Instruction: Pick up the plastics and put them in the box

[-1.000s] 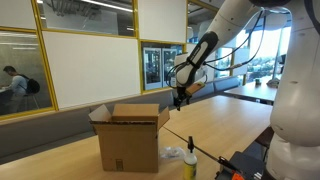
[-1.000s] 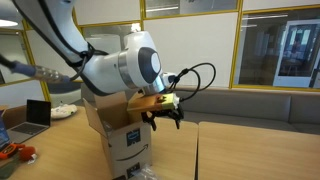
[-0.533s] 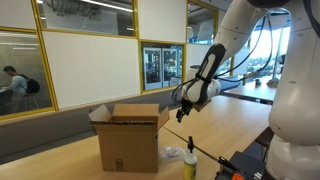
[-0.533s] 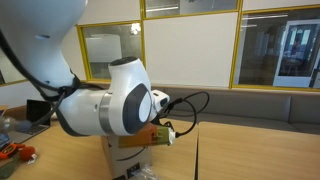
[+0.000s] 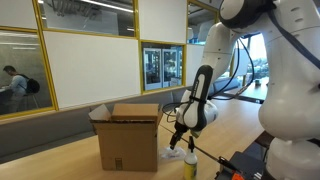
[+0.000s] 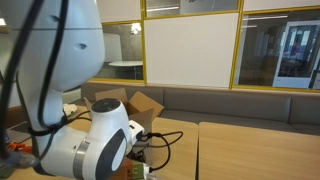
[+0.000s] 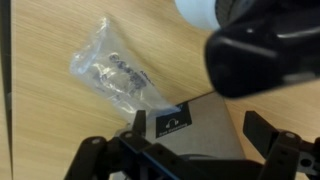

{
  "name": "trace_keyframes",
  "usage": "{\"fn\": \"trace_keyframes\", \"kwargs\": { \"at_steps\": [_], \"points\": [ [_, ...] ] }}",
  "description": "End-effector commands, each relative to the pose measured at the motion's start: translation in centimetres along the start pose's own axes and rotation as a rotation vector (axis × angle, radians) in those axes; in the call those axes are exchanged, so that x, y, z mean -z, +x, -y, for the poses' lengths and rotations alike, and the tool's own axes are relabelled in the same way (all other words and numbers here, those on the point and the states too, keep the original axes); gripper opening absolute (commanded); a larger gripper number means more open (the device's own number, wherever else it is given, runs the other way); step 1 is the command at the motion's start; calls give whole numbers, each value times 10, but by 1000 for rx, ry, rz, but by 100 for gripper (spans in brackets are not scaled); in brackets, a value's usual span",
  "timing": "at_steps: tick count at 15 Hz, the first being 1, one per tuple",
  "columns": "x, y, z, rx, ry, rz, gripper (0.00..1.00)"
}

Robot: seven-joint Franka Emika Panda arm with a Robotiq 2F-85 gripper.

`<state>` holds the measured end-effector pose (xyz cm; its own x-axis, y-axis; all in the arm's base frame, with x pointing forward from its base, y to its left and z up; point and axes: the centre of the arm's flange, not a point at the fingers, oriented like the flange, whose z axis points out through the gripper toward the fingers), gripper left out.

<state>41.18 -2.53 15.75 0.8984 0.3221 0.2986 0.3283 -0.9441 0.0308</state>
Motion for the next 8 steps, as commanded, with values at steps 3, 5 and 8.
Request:
{"fn": "trace_keyframes", "kwargs": {
  "at_steps": [3, 5, 8],
  "points": [
    [-41, -7, -54, 56, 80, -2, 100],
    [-50, -12, -69, 68, 82, 3, 100],
    [-56, -12, -86, 84, 86, 4, 100]
  ]
}}
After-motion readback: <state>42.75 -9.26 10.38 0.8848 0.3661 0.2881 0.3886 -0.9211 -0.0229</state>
